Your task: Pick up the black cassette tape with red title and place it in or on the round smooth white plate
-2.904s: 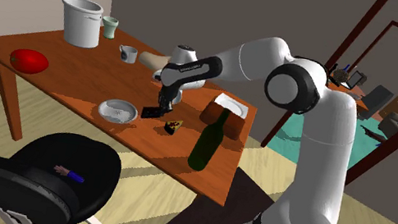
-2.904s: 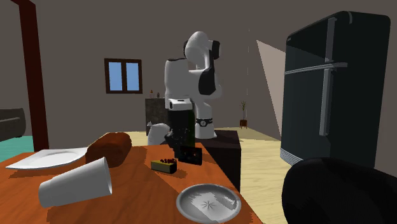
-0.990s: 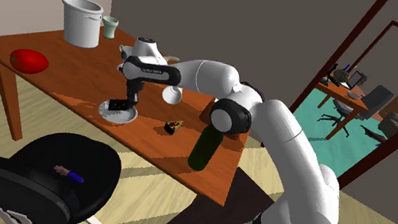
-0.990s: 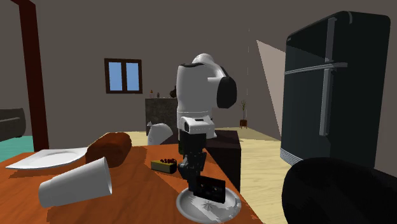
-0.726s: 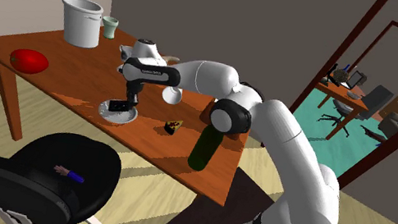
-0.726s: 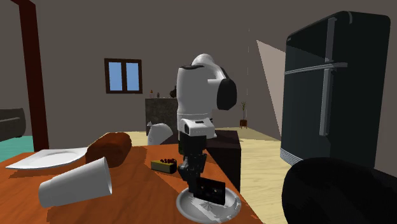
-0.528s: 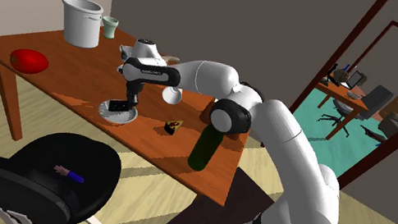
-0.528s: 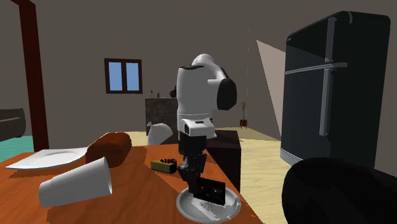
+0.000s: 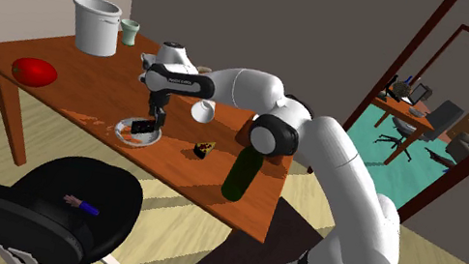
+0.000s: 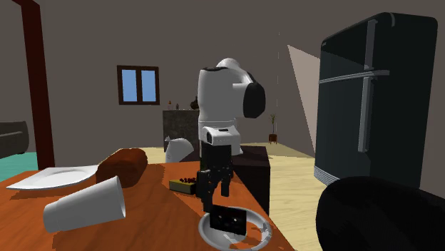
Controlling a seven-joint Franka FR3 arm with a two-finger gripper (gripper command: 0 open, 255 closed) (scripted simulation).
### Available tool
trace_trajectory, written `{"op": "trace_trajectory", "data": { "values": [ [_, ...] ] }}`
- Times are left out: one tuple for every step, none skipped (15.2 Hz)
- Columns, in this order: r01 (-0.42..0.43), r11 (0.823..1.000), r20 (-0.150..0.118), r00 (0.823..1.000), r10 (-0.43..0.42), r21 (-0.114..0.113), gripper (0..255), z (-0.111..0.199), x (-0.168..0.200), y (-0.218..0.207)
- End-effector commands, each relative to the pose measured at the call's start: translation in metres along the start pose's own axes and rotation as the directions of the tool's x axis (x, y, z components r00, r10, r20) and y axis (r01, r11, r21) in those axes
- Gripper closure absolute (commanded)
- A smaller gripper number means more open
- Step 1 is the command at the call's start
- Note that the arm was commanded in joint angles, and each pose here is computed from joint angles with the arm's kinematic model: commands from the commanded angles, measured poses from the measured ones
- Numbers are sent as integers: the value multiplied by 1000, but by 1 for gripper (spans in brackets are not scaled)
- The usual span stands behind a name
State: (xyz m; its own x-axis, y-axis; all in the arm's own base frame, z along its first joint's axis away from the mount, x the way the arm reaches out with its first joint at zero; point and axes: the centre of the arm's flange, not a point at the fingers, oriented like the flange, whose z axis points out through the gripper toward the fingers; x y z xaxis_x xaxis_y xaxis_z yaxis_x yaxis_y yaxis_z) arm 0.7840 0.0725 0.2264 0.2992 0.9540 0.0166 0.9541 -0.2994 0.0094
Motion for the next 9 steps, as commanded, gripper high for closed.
{"op": "trace_trajectory", "data": {
  "values": [
    [0,1000,0,1000,0,0,0,-24,0,0],
    [0,1000,0,1000,0,0,0,-35,0,0],
    [0,1000,0,1000,0,0,0,-35,0,0],
    [0,1000,0,1000,0,0,0,-35,0,0],
    [0,1000,0,1000,0,0,0,-35,0,0],
    [0,1000,0,1000,0,0,0,-35,0,0],
    [0,1000,0,1000,0,0,0,-35,0,0],
    [0,1000,0,1000,0,0,0,-35,0,0],
    [0,1000,0,1000,0,0,0,-35,0,0]
  ]
}}
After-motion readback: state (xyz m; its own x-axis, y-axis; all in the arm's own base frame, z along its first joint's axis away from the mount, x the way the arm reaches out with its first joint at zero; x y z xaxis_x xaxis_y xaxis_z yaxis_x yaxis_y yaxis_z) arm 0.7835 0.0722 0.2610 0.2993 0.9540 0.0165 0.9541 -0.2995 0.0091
